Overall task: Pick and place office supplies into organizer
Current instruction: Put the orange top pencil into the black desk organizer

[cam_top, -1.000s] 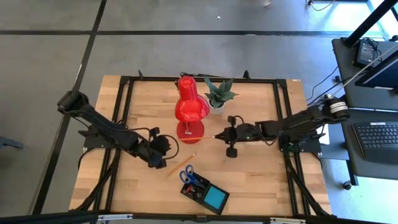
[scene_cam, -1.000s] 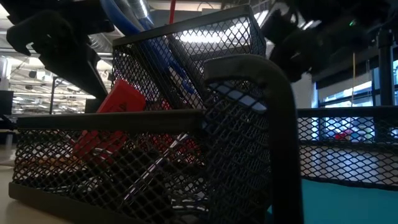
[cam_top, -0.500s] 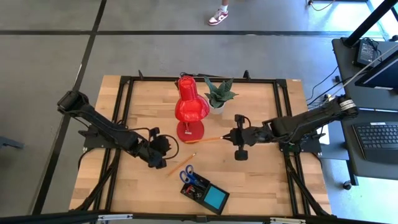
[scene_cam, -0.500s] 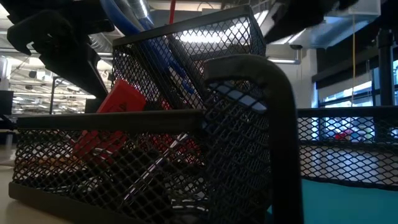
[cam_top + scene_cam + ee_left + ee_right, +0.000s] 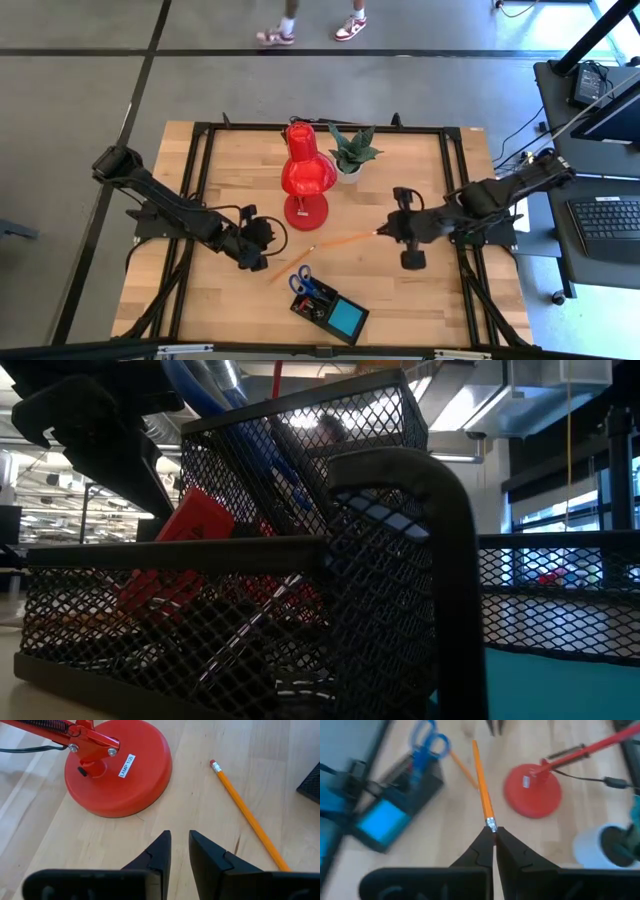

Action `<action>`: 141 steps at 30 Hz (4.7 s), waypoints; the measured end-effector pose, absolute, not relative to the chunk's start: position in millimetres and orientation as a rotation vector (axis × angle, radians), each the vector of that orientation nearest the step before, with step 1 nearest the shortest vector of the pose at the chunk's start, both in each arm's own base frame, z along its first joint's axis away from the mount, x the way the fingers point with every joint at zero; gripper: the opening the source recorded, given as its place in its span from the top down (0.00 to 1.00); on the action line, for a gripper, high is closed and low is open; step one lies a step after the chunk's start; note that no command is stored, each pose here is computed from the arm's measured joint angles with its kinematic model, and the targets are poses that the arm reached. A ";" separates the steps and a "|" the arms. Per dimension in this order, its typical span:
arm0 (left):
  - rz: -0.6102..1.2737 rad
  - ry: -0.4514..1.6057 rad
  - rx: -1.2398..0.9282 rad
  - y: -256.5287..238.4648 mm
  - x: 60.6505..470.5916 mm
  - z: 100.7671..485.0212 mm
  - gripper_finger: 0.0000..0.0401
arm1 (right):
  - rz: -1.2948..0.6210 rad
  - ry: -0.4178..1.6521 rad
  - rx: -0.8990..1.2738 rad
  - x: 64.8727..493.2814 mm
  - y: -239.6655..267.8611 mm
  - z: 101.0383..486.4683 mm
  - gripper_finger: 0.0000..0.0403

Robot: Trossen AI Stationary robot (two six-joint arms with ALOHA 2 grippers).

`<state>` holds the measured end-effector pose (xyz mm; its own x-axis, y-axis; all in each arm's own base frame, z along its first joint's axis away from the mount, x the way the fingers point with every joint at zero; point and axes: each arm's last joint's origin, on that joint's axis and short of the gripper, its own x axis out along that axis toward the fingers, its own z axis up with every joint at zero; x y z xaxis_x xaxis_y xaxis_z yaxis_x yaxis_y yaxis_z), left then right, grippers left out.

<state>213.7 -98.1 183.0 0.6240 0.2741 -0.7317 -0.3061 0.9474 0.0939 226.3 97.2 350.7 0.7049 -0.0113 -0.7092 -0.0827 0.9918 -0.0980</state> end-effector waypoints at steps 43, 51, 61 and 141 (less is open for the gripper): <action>0.344 0.824 -0.032 -97.8 213.8 183.2 0.85 | 0.114 1.247 -0.007 314.0 204.8 357.6 0.97; 0.346 0.826 -0.030 -97.8 214.1 182.6 0.85 | 0.146 1.294 -0.008 331.2 196.6 344.2 0.97; 0.357 0.867 0.001 -99.9 217.7 171.1 0.85 | 0.209 1.259 -0.011 345.1 183.3 342.6 0.97; 0.437 0.865 0.043 -99.3 221.4 159.4 0.85 | 0.802 0.942 -1.481 350.4 211.2 317.9 0.97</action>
